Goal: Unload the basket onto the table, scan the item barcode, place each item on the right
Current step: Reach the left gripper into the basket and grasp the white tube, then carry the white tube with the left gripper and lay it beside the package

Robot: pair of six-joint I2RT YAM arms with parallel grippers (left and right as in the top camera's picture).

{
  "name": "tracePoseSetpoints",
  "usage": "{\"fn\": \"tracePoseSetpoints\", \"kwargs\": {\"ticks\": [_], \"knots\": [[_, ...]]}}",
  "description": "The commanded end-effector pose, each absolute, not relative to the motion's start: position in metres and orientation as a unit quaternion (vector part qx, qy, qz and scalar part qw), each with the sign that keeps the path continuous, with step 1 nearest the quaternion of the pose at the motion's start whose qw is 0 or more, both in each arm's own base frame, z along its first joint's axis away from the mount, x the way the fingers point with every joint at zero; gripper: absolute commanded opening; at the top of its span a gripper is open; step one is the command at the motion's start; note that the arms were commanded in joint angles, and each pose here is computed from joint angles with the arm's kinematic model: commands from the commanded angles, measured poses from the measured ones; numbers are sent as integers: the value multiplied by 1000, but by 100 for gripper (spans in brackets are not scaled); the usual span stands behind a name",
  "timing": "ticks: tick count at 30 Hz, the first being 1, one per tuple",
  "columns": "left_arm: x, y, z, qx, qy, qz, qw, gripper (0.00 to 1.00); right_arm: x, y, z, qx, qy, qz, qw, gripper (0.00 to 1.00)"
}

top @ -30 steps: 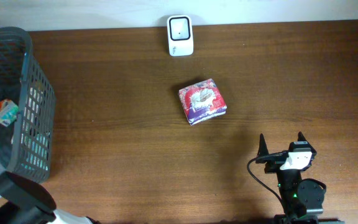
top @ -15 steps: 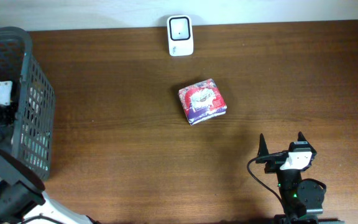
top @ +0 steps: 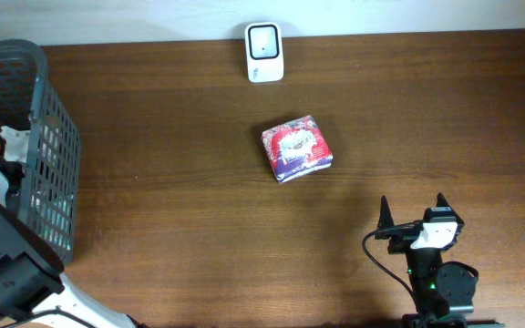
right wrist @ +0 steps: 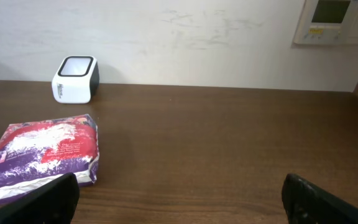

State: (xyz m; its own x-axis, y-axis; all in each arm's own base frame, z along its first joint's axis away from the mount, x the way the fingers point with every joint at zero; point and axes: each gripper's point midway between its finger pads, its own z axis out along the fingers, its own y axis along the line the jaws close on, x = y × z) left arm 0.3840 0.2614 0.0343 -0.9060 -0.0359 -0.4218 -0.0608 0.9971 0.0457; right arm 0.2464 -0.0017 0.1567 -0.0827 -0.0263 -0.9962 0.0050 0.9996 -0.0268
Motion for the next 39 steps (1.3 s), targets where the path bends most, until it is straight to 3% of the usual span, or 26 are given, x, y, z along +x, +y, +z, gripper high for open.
{"fn": "tracePoseSetpoints", "kwargs": {"ticks": [1, 3, 6, 8, 10, 13, 15, 19, 24, 28, 32, 34, 39], "knots": [[396, 281, 58, -158, 957, 20, 243, 0, 246, -1, 153, -7, 738, -12, 675, 99], [416, 280, 130, -228, 919, -13, 322, 0, 246, -1, 153, -7, 738, -12, 675, 99], [423, 262, 231, -211, 879, -34, 426, 0, 246, -1, 153, -7, 738, -12, 675, 99], [409, 251, 303, -199, 846, -8, 495, 0, 246, -1, 153, -7, 738, -12, 675, 99], [384, 226, 375, -254, 788, -46, 558, 0, 246, -1, 153, -7, 738, -12, 675, 99], [369, 167, 426, -275, 739, -203, 581, 0, 246, -1, 153, -7, 738, -12, 675, 99], [371, 97, 443, -182, 749, -292, 567, 0, 246, -1, 153, -7, 738, -12, 675, 99], [400, -29, 375, -118, 829, -334, 432, 0, 246, -1, 153, -7, 738, -12, 675, 99], [402, -148, 224, -79, 947, -206, 234, 0, 246, -1, 153, -7, 738, -12, 675, 99], [387, -208, 126, -86, 977, -156, 113, 0, 246, -1, 153, -7, 738, -12, 675, 99], [391, -209, 36, -179, 979, -53, 78, 0, 246, -1, 153, -7, 738, -12, 675, 99], [399, -208, 17, -201, 975, -46, 81, 8, 246, -1, 153, -7, 738, -12, 675, 99], [403, -264, 1, -31, 988, -116, 93, 6, 246, -1, 153, -7, 738, -12, 675, 99]]}}
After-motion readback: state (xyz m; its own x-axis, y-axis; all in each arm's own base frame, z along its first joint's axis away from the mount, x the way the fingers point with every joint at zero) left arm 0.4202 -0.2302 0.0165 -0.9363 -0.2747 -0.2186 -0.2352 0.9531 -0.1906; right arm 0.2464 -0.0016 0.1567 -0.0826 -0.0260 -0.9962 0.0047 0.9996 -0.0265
